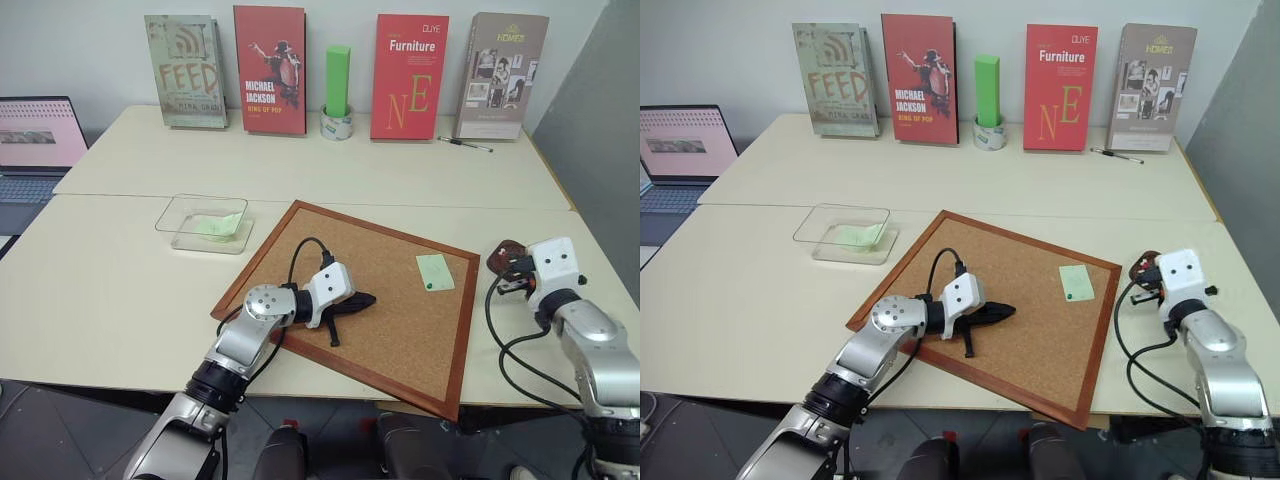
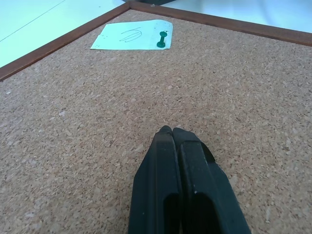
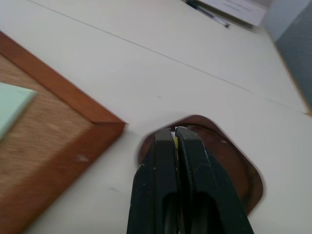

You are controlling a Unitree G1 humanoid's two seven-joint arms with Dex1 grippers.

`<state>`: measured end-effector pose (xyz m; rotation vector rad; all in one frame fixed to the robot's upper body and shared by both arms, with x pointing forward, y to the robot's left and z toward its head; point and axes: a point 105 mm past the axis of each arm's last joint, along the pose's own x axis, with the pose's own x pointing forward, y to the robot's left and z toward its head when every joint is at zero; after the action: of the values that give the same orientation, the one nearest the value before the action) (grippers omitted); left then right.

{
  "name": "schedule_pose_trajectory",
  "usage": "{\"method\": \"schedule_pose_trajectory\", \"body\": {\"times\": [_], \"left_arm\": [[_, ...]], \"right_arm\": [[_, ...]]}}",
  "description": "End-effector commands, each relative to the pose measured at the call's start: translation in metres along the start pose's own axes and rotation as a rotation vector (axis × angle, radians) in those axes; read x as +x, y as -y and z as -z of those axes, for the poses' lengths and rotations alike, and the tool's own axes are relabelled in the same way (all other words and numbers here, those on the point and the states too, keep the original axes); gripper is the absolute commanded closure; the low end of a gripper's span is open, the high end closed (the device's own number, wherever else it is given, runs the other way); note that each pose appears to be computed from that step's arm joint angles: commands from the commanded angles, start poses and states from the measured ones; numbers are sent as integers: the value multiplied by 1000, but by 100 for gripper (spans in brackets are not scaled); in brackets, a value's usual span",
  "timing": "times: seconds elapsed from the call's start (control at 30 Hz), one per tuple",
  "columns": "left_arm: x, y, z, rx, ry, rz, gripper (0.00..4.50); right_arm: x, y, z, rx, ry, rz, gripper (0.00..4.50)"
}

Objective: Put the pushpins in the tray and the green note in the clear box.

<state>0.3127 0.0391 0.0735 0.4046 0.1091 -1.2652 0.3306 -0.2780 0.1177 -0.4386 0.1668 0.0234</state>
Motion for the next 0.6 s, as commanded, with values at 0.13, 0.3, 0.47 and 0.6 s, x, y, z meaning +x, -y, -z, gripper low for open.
{"method": "schedule_pose_trajectory", "body": {"times": [0.13, 0.3, 0.47, 0.6], "left_arm": [[-3, 6, 17, -32, -69, 13, 450], [-3, 7, 17, -34, -69, 12, 450], [-3, 6, 17, -36, -69, 12, 450], [-3, 7, 18, -34, -69, 15, 450]], "right_arm": [[16, 18, 1, -79, -23, 25, 446], [20, 16, 7, -41, -60, -10, 374], [23, 16, 1, -9, -42, -6, 280], [22, 18, -4, 15, -29, -3, 192]]}}
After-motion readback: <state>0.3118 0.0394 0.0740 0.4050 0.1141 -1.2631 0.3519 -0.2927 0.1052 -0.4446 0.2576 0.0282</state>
